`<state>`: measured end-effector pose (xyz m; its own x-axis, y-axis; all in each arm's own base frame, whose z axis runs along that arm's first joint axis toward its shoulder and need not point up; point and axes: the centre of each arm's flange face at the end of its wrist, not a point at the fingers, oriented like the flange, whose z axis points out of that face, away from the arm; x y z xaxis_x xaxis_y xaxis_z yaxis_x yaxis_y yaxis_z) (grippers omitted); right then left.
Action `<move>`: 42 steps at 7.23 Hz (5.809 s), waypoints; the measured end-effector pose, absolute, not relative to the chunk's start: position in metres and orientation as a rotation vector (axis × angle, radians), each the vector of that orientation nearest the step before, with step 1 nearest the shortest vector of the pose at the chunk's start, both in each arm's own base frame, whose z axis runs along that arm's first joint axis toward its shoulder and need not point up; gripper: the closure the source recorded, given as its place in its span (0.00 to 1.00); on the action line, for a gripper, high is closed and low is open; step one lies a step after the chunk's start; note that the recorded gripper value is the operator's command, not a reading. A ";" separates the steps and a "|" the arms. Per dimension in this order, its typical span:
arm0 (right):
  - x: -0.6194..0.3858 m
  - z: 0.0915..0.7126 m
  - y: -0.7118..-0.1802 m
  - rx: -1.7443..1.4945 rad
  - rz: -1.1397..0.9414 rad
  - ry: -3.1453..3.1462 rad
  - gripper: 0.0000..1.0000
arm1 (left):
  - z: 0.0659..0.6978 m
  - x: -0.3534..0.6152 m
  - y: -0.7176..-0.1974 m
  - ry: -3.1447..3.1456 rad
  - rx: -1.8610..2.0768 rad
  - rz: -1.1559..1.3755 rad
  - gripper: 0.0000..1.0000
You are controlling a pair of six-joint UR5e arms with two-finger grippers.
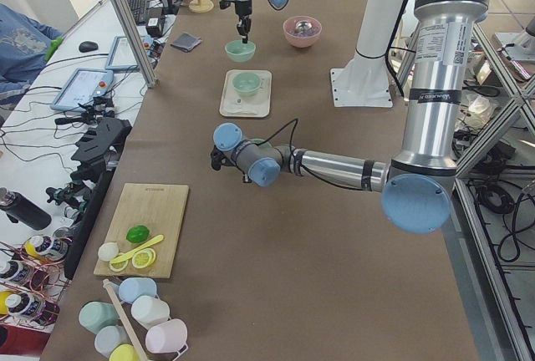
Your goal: Stack green bowls together
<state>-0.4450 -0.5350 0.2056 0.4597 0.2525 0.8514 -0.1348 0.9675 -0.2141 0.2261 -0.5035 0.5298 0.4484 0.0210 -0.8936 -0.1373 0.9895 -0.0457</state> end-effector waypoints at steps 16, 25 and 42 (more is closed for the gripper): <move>-0.282 0.345 -0.621 -0.201 0.277 -1.192 0.00 | 0.231 0.483 -0.565 1.235 -0.055 -0.127 0.02; -0.098 0.516 -0.651 0.122 0.021 -0.950 0.00 | 0.508 0.131 -0.565 1.041 0.268 0.016 0.02; -0.009 0.659 -0.597 0.141 -0.175 -0.775 0.00 | 0.590 -0.027 -0.496 0.822 0.032 0.096 0.02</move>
